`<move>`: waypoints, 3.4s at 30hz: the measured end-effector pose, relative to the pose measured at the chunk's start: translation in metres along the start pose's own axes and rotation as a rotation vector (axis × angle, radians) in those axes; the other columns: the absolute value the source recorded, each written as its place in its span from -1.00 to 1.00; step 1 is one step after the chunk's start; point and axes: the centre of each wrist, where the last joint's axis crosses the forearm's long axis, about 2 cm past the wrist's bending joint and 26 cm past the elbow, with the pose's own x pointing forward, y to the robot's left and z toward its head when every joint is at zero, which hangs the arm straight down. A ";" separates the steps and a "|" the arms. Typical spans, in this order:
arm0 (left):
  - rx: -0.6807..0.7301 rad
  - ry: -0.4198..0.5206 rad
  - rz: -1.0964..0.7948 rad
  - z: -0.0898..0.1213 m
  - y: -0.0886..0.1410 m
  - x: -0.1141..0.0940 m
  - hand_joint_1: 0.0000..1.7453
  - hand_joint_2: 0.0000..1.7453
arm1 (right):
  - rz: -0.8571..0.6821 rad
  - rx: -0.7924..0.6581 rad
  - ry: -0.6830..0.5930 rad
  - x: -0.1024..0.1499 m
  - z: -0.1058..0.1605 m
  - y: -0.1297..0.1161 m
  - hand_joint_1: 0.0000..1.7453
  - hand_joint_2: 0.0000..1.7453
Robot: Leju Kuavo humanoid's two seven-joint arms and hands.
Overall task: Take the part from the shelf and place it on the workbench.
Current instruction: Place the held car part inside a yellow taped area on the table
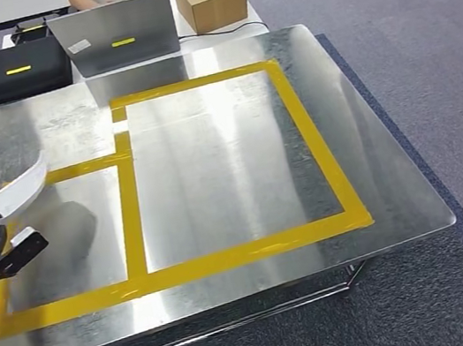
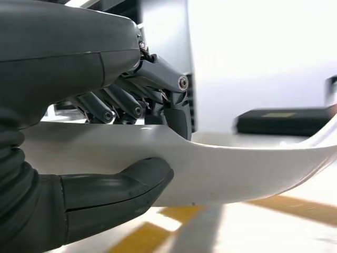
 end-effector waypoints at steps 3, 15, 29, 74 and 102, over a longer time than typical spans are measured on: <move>0.070 -0.093 0.006 -0.004 0.005 0.028 1.00 1.00 | 0.021 0.004 0.004 0.001 0.000 0.000 -1.00 -1.00; 0.206 -0.329 0.054 -0.006 0.024 0.085 -1.00 -1.00 | 0.069 0.013 0.004 0.000 0.000 0.000 -1.00 -1.00; 0.160 -0.407 0.189 0.009 0.017 0.138 -1.00 -1.00 | 0.037 0.002 -0.032 -0.018 0.001 0.002 -1.00 -1.00; 0.484 -0.603 1.190 0.197 0.009 0.254 -1.00 -1.00 | -0.047 -0.046 -0.037 -0.021 0.001 0.010 -1.00 -1.00; 0.168 0.117 1.173 0.262 -0.101 0.188 -1.00 -1.00 | -0.071 -0.119 -0.145 -0.027 0.002 0.001 -1.00 -1.00</move>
